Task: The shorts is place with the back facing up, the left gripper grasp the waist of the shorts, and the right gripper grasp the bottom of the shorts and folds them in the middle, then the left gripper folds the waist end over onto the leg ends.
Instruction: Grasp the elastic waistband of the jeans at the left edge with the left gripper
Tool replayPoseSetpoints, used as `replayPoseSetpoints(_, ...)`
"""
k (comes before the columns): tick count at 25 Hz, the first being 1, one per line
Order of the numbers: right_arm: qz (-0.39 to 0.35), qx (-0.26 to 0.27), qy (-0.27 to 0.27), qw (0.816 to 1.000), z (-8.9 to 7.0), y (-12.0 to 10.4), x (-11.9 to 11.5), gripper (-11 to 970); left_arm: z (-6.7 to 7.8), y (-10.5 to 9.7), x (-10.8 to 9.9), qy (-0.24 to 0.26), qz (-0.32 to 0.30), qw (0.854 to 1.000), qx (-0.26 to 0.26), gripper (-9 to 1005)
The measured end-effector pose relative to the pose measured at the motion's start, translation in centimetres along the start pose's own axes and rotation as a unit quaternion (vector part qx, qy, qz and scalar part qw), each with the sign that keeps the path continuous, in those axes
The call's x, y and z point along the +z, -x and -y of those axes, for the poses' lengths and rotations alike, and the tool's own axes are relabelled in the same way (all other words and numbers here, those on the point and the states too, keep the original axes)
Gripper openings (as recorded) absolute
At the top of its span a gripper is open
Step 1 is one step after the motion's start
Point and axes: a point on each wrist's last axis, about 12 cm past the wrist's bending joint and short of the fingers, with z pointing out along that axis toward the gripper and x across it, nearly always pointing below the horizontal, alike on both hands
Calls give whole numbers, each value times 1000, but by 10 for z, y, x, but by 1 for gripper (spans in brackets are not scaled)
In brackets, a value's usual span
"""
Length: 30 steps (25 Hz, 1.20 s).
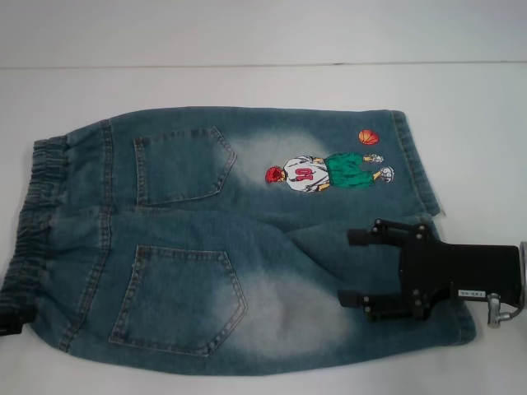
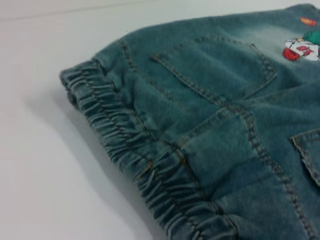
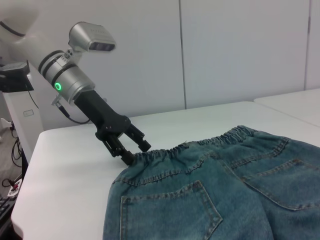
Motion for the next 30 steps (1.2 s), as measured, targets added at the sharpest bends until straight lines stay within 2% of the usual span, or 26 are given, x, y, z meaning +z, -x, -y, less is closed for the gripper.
replayPoseSetpoints(7, 1, 2, -5, 1000, 1, -1, -1, 908, 1, 2, 1, -16, -7, 1000, 7, 897)
replayPoseSetpoints(17, 3, 6, -13, 1000, 3, 0, -1, 896, 2, 6, 7, -25, -18, 999, 22, 701)
replayPoseSetpoints(23, 15, 14, -26, 999, 2, -2, -7, 888, 1, 9, 8, -19, -18, 999, 24, 470)
replayPoseSetpoints(28, 14, 35, -34, 999, 1, -4, -13, 882, 1, 12, 9, -22, -21, 999, 30, 229)
replayPoseSetpoints(30, 9, 43, -39, 998, 2, -4, -18, 859, 1, 13, 9, -17, -22, 999, 32, 207)
